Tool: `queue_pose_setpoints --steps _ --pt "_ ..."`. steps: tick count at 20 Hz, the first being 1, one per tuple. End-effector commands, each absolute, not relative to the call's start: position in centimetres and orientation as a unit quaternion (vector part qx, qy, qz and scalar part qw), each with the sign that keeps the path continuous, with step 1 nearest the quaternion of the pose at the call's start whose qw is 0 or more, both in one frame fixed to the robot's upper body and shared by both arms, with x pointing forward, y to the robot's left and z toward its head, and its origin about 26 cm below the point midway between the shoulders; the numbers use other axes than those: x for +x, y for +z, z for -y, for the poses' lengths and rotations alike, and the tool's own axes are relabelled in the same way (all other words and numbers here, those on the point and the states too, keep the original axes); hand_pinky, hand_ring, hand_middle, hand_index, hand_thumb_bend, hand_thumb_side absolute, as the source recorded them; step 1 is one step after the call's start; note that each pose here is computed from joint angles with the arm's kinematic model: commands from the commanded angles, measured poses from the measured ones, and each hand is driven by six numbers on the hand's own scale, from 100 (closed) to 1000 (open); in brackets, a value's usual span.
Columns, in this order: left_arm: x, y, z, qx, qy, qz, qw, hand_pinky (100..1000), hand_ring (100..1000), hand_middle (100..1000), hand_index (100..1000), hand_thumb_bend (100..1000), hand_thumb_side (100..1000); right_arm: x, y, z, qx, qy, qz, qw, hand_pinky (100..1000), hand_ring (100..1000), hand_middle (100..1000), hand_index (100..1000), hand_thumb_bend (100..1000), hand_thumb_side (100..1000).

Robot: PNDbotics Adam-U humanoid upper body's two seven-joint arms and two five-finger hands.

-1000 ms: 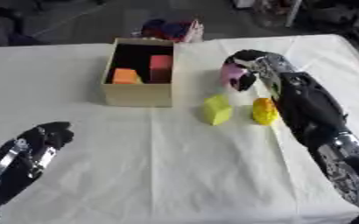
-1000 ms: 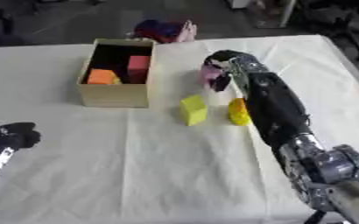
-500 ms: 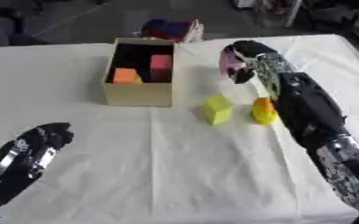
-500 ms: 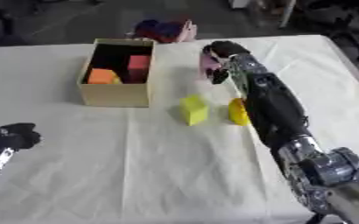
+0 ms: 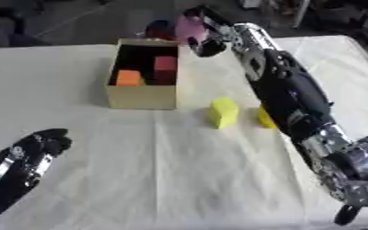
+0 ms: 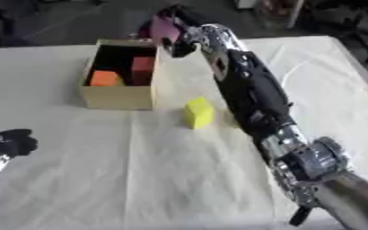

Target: Pick up objects on the table and place them in the box.

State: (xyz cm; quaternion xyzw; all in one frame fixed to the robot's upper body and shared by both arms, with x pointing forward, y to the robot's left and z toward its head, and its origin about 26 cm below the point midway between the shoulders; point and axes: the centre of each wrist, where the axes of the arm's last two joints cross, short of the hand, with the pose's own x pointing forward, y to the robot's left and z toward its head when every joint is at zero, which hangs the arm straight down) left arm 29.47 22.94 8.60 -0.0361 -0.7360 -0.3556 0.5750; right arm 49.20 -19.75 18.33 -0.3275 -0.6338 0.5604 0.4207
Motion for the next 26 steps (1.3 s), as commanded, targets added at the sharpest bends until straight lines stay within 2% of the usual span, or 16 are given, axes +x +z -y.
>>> queue_pose_setpoints --steps 1,3,4,6,8,13,14,15,17,21,23,26 --pt "29.5 9.3 -22.9 -0.035 -0.359 0.743 0.564 823 762 689 849 100 753 49.1 19.8 17.2 -0.306 0.581 0.646 0.389 847 696 573 831 100 100" --pt "29.5 9.3 -22.9 -0.035 -0.360 0.743 0.564 823 761 688 849 100 753 48.9 19.6 16.0 -0.301 0.598 0.641 0.375 850 738 652 907 100 308" --pt "29.5 9.3 -22.9 -0.035 -0.359 0.743 0.564 823 761 688 849 100 753 48.8 19.6 15.6 -0.307 0.608 0.636 0.363 851 762 707 936 100 451" --pt "29.5 9.3 -22.9 -0.035 -0.359 0.743 0.564 823 761 688 849 100 751 48.5 20.0 14.9 -0.335 0.621 0.624 0.335 854 802 798 973 135 629" --pt "29.5 9.3 -22.8 -0.036 -0.359 0.743 0.564 823 761 688 849 100 754 48.2 20.3 14.6 -0.363 0.628 0.614 0.310 860 829 862 987 185 678" --pt "29.5 9.2 -22.9 -0.034 -0.359 0.742 0.565 824 761 688 849 100 754 47.8 21.6 15.1 -0.398 0.640 0.602 0.265 874 873 941 1000 246 666" --pt "29.5 9.2 -22.9 -0.034 -0.360 0.742 0.565 824 761 688 849 100 754 47.7 21.8 15.3 -0.400 0.643 0.599 0.259 877 874 943 1000 238 626" --pt "29.5 9.2 -22.9 -0.034 -0.360 0.742 0.565 824 761 688 849 100 754 47.6 22.0 15.5 -0.401 0.644 0.599 0.256 877 874 943 1000 238 626" --pt "29.5 9.3 -23.0 -0.033 -0.359 0.742 0.565 824 761 688 849 100 753 47.4 22.5 16.6 -0.399 0.646 0.601 0.251 889 878 938 1000 191 538" --pt "29.5 9.2 -23.3 -0.024 -0.358 0.741 0.568 824 760 688 849 100 752 45.9 23.6 21.2 -0.377 0.637 0.621 0.257 897 868 917 1000 100 434" --pt "29.5 9.2 -23.5 -0.020 -0.357 0.740 0.569 824 760 688 849 100 752 44.5 23.8 24.0 -0.365 0.637 0.625 0.265 901 870 906 1000 100 427" --pt "29.4 9.2 -23.7 -0.015 -0.357 0.741 0.569 824 760 688 849 100 744 42.0 23.6 27.7 -0.358 0.637 0.621 0.282 909 879 907 1000 100 366"
